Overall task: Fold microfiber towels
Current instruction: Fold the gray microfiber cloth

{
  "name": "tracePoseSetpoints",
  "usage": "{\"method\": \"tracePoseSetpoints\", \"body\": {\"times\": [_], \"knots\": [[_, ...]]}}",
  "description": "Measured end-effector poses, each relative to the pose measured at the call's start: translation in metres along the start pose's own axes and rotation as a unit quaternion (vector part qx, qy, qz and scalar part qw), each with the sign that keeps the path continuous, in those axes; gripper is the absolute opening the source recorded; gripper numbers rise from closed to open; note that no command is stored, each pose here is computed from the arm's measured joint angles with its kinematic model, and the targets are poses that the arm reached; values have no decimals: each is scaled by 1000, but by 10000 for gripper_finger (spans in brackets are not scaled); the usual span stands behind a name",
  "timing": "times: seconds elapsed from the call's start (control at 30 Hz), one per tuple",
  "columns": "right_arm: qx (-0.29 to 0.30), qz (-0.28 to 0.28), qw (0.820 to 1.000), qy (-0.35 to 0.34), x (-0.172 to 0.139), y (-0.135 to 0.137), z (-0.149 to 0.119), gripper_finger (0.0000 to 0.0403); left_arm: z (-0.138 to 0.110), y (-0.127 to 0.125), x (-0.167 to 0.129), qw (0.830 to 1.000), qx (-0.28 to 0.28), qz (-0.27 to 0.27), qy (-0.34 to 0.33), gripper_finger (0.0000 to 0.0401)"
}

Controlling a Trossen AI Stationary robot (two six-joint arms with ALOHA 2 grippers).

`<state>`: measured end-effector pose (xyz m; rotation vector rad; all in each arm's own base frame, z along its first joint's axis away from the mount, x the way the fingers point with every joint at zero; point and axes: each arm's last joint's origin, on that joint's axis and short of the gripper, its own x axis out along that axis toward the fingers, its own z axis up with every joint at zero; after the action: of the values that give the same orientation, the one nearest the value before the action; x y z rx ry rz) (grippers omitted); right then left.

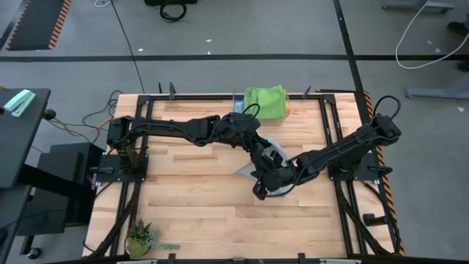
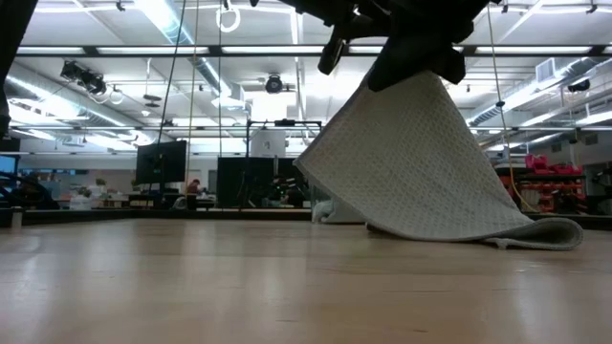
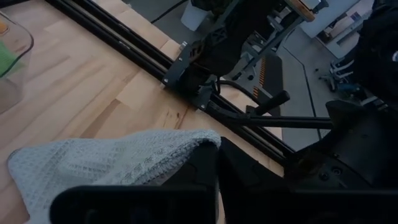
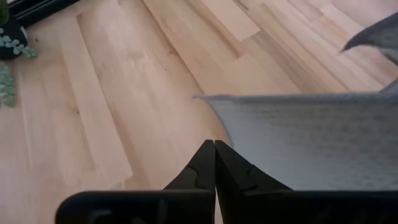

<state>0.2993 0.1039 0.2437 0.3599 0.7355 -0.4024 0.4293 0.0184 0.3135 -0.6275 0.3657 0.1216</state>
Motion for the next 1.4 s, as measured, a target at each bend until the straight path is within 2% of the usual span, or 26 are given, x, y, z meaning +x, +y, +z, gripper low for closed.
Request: {"method": "tracePoseSetpoints", "body": {"times": [0.17,0.4,0.63,0.83,1.07,1.27,1.4], "knots": [[-5,10,1000,3,-4,6,-5,4,0,0,0,1000,1,-1,1,28],[-26,22,999,12,-11,14,-16,6,-1,-2,0,1000,-10,-5,3,8],[-47,22,999,6,-19,22,-26,7,-1,-2,0,1000,-25,-5,3,28],[-49,17,999,-1,-20,23,-27,6,0,-2,0,1000,-25,-7,1,8],[-50,5,999,-15,-20,22,-26,8,1,-3,0,999,-37,-14,-7,27],[-50,3,999,-17,-20,22,-26,7,2,-3,0,999,-41,-15,-9,12],[-50,3,999,-17,-20,22,-26,9,1,-3,0,999,-47,-15,-9,20]]}}
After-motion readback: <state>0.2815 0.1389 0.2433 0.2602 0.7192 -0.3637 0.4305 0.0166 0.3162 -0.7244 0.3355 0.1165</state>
